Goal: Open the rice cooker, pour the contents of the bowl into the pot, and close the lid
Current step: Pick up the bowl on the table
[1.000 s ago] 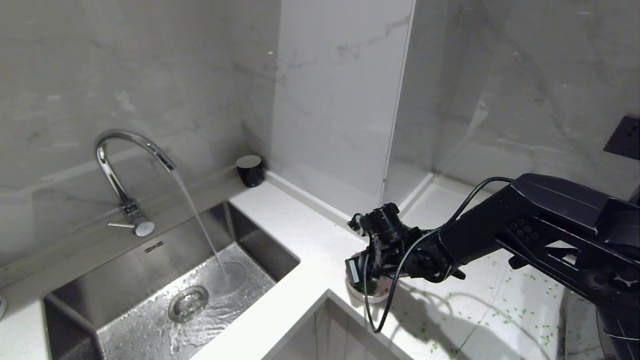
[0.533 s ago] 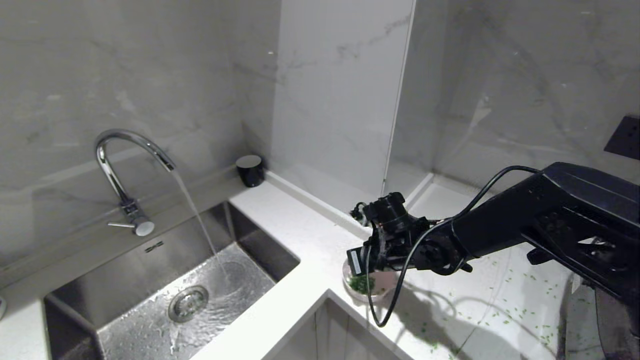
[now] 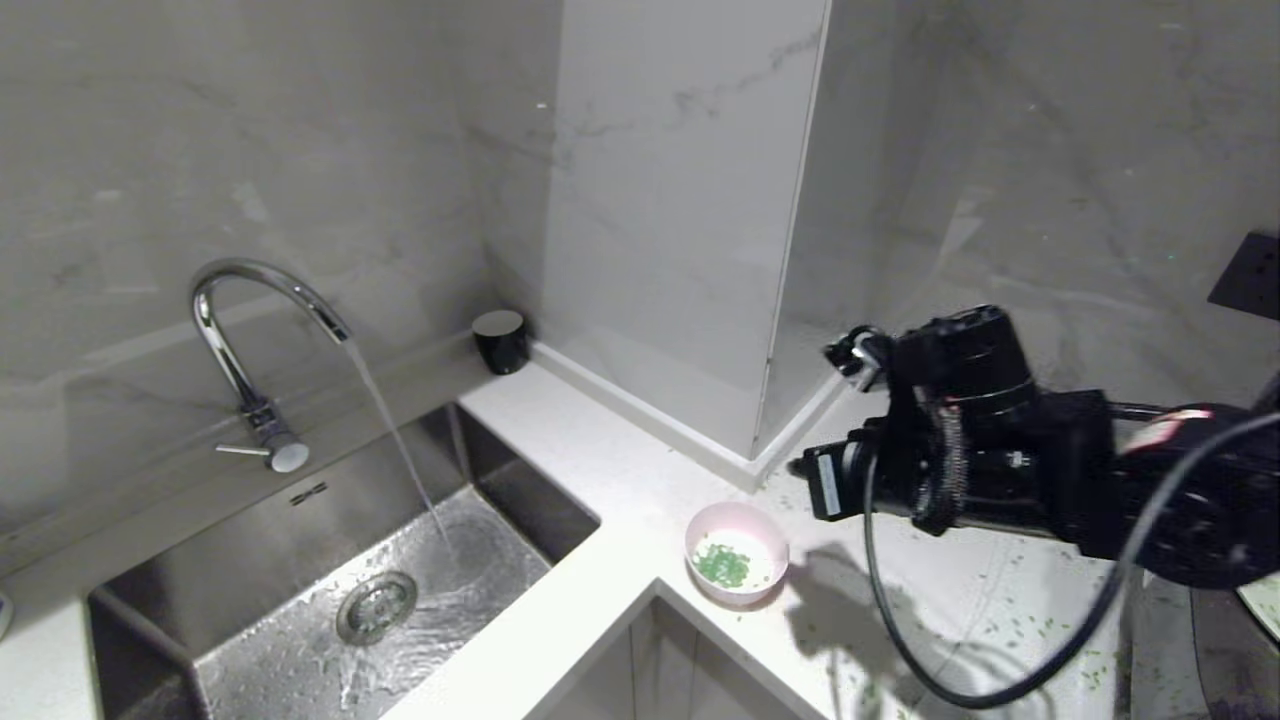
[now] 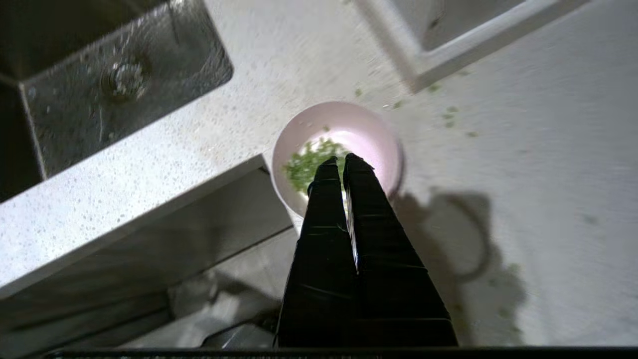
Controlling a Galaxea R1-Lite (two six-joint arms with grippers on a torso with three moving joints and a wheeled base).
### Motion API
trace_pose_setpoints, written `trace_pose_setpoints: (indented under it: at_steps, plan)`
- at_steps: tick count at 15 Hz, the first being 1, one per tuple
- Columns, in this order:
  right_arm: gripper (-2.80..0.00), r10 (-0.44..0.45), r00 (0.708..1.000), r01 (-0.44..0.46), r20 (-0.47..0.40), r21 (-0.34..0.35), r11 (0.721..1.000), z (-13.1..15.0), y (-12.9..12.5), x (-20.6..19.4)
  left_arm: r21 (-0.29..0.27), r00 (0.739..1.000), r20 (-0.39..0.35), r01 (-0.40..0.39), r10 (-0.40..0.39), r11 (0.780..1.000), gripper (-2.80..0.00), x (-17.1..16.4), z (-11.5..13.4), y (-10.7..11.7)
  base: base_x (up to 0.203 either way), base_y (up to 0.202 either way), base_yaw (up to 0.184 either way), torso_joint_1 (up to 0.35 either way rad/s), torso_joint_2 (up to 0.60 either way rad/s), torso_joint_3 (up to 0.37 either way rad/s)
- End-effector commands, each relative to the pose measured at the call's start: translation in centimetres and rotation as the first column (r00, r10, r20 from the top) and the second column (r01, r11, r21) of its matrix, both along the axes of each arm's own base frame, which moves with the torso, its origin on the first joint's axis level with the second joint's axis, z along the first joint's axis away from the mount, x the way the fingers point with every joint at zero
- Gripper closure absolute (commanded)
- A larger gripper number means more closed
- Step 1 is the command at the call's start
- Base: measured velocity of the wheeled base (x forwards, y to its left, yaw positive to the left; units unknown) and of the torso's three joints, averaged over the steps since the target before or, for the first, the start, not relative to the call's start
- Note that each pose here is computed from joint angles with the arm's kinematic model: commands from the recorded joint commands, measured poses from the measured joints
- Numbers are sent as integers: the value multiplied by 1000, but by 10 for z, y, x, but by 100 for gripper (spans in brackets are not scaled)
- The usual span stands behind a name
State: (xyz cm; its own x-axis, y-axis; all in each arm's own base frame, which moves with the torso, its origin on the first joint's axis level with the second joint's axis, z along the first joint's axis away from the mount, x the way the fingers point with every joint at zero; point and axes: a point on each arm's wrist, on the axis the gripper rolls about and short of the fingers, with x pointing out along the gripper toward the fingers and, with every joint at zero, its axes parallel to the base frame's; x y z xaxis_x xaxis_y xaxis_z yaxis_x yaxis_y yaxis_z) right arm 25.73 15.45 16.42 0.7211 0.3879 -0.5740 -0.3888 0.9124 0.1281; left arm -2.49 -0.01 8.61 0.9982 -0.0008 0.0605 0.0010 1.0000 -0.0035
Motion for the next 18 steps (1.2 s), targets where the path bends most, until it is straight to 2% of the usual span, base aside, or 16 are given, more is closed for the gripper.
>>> trace_pose_setpoints:
  at_steps: [1, 4, 7, 8, 10, 12, 14, 15, 17, 18]
  plan:
    - [0, -59, 969, 40, 239, 83, 996, 67, -44, -69, 4, 999, 36, 30, -30, 1000, 0, -2, 28, -1, 0, 0, 0, 0, 0, 0]
    - [0, -140, 907, 120, 398, 76, 990, 95, -90, -139, 5, 996, -42, 73, -73, 997, 0, 24, 65, -2, 0, 0, 0, 0, 0, 0]
    - [0, -257, 835, 257, 486, 69, 964, 97, -129, -197, -1, 989, -85, 122, -122, 992, 0, 84, 109, -3, 0, 0, 0, 0, 0, 0]
    - [0, -308, 807, 319, 503, 66, 945, 93, -141, -212, -3, 986, -83, 145, -145, 989, 0, 107, 126, -4, 0, 0, 0, 0, 0, 0]
    - [0, -425, 729, 478, 536, 45, 877, 86, -158, -238, -18, 969, -62, 240, -241, 971, 0, 154, 155, -16, 0, 0, 0, 0, 0, 0]
    - [0, -483, 657, 582, 578, 18, 813, 77, -165, -260, -37, 930, -74, 358, -360, 933, 0, 191, 166, -42, 0, 0, 0, 0, 0, 0]
    - [0, -497, 600, 634, 627, 7, 774, 68, -168, -280, -45, 895, -111, 430, -432, 902, 0, 218, 164, -77, 0, 0, 0, 0, 0, 0]
    - [0, -499, 568, 649, 654, 16, 760, 65, -168, -290, -44, 883, -130, 450, -452, 892, 0, 229, 162, -100, 0, 0, 0, 0, 0, 0]
    - [0, -522, 515, 681, 681, 45, 731, 55, -169, -303, -38, 871, -177, 459, -458, 888, 0, 247, 152, -133, 0, 0, 0, 0, 0, 0]
    - [0, -561, 486, 693, 670, 96, 715, 52, -169, -301, -36, 864, -199, 466, -463, 884, 0, 257, 146, -147, 0, 0, 0, 0, 0, 0]
